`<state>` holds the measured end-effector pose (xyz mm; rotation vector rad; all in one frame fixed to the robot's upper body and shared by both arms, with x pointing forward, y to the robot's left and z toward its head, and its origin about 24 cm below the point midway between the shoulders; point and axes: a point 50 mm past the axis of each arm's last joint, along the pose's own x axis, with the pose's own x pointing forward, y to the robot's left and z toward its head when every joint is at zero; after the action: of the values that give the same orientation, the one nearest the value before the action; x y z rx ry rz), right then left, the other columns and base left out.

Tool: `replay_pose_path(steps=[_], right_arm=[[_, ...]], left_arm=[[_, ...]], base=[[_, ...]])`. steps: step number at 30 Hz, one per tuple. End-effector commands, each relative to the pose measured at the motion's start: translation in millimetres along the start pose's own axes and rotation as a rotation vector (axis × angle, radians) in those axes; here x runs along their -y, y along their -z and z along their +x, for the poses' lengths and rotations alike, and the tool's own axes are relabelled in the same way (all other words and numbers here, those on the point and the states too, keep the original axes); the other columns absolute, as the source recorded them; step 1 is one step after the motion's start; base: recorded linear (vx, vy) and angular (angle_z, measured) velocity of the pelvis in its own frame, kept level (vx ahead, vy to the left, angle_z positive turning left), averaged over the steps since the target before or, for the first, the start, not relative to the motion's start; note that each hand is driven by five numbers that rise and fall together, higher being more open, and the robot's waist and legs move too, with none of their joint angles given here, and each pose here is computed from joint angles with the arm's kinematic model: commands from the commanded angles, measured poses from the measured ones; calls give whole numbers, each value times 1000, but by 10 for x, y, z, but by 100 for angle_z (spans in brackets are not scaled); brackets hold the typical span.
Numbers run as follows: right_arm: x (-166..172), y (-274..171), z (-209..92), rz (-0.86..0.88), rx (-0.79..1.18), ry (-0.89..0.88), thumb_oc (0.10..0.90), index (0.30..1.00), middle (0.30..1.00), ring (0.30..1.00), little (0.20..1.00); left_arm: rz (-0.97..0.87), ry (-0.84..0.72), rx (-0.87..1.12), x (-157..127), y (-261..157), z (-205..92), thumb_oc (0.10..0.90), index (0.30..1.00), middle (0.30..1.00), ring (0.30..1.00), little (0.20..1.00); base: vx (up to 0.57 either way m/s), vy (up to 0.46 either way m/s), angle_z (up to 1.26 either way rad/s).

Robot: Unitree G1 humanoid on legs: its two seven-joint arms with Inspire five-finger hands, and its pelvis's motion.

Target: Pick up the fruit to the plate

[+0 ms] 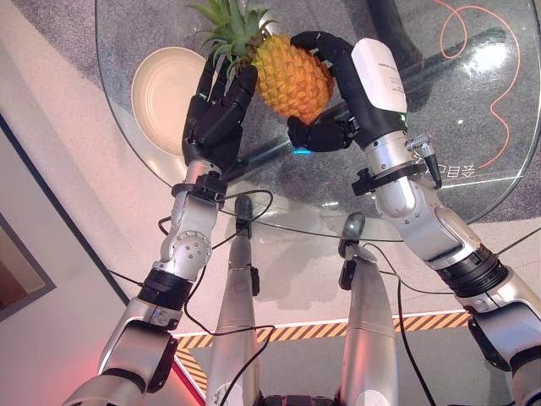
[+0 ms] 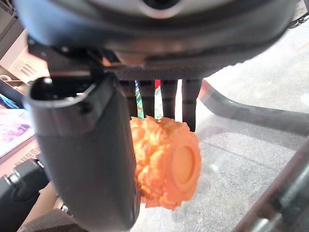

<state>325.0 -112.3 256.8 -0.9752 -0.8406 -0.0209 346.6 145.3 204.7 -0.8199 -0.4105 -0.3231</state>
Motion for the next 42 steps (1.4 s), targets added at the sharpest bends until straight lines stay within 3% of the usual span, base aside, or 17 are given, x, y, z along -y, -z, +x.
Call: replay_pose_path(steps=[1,17,42], right_arm=[[427,-762,211,44,373,175,100,300,300,300,200],[334,-747,204,13,372,93,100,300,300,300,200],[387,-987,151,-215,611,39,100,300,300,300,200]], left_arm=[[-39,298,159,599,-285,136,800,900,900,900,900],[-93,338,249,641,-389,111,800,900,900,900,900],[-127,247,279,554,-454,87,800,900,900,900,900]], base=[[0,0,0],[0,0,0],[0,0,0]])
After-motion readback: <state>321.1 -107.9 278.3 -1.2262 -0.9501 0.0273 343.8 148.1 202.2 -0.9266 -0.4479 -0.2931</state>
